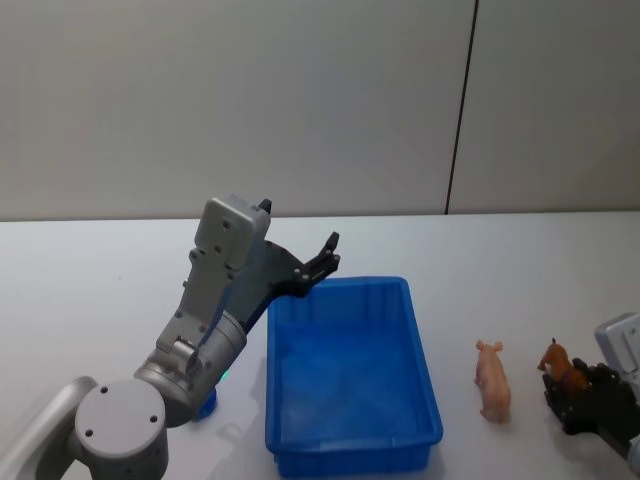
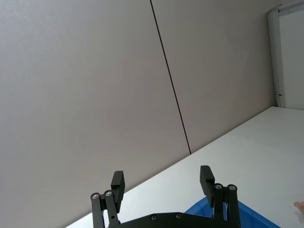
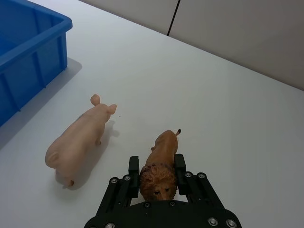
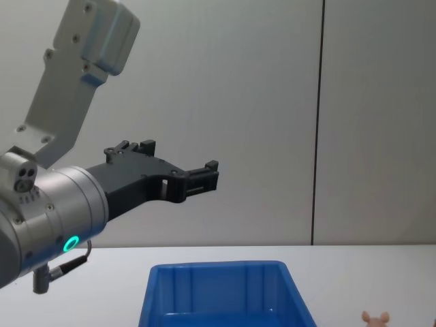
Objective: Pick up the two dolls from the table and place them into the box.
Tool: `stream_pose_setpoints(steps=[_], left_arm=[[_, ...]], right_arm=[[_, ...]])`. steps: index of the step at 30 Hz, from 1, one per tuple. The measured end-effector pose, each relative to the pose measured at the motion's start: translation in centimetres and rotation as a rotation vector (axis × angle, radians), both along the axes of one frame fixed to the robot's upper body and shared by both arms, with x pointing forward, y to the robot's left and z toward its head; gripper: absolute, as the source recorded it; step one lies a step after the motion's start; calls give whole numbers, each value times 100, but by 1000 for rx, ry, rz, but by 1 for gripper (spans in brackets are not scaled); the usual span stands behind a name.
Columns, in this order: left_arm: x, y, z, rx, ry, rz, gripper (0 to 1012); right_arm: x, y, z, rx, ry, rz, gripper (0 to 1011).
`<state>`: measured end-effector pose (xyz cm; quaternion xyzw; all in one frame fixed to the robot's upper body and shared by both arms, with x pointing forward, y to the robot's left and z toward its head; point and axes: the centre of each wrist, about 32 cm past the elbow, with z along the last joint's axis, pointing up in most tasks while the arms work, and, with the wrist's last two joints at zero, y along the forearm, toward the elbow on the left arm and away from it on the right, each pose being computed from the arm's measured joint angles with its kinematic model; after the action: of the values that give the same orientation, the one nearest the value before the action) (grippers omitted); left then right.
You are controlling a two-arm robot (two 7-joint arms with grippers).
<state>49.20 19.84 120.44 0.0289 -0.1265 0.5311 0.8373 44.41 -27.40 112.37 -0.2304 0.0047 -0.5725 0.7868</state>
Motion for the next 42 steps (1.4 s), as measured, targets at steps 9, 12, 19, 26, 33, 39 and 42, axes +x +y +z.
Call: stream_pose_setpoints(steps=[9,12,19,26,33,39,42], left_arm=[[0,0,0,0,0,0,1004],[0,0,0,0,0,0,1004],[0,0,0,0,0,0,1004],[0,0,0,0,0,0,1004],[0,0,0,0,0,0,1004],[0,0,0,0,0,0,1004],[0,0,0,0,0,0,1004]], right_arm=[[-8,-19,37,10,-57,-10,420],[-6,-23,64,15,-89,-11,420],[5,-19,174,35,-183,-1,420],[15,5,300,70,-263,33,420],[19,49,432,127,-318,100,420],[13,100,531,182,-334,169,420],[7,142,582,217,-334,215,420]])
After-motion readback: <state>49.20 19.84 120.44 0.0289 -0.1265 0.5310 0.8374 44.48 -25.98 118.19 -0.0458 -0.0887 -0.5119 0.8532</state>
